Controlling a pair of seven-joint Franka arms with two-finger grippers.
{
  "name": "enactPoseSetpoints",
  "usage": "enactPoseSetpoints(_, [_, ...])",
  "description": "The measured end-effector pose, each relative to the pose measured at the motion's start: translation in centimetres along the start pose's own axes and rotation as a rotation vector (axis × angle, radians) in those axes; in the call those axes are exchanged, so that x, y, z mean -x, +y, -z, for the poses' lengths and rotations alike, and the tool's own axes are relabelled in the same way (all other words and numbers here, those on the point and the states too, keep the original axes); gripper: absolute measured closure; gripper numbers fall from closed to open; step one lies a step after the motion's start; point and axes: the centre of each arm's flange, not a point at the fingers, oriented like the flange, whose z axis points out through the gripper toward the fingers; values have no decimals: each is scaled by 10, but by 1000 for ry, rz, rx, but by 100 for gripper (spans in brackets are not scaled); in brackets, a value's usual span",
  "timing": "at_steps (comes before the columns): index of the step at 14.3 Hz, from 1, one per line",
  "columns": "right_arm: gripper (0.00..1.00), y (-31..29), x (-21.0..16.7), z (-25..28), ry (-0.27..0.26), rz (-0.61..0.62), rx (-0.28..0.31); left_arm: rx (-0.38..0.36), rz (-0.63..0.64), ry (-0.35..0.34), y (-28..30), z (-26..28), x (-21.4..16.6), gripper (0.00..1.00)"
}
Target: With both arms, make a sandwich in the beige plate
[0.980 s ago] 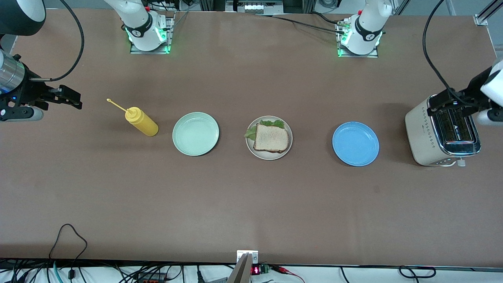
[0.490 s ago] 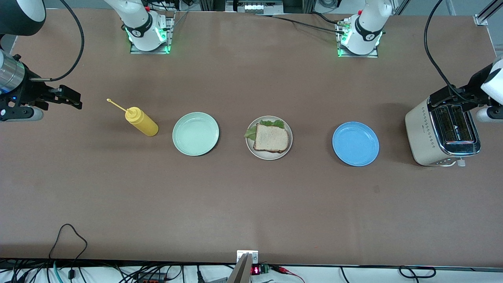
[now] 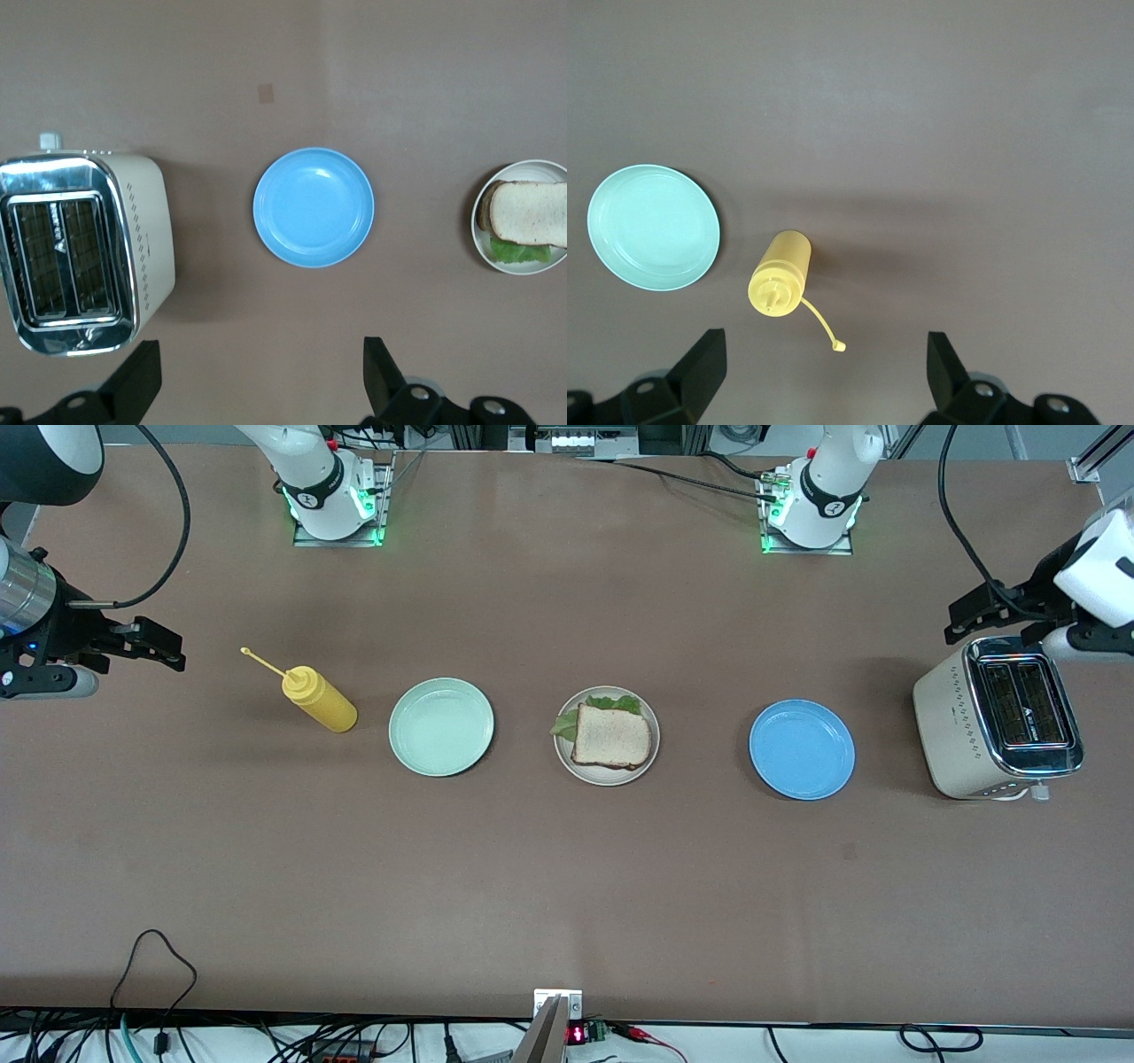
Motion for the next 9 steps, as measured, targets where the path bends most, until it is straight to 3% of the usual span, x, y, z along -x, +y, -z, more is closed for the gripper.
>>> enactPoseSetpoints(9, [0, 0, 0, 0, 0, 1, 0, -1, 12, -21, -6, 8, 19, 0])
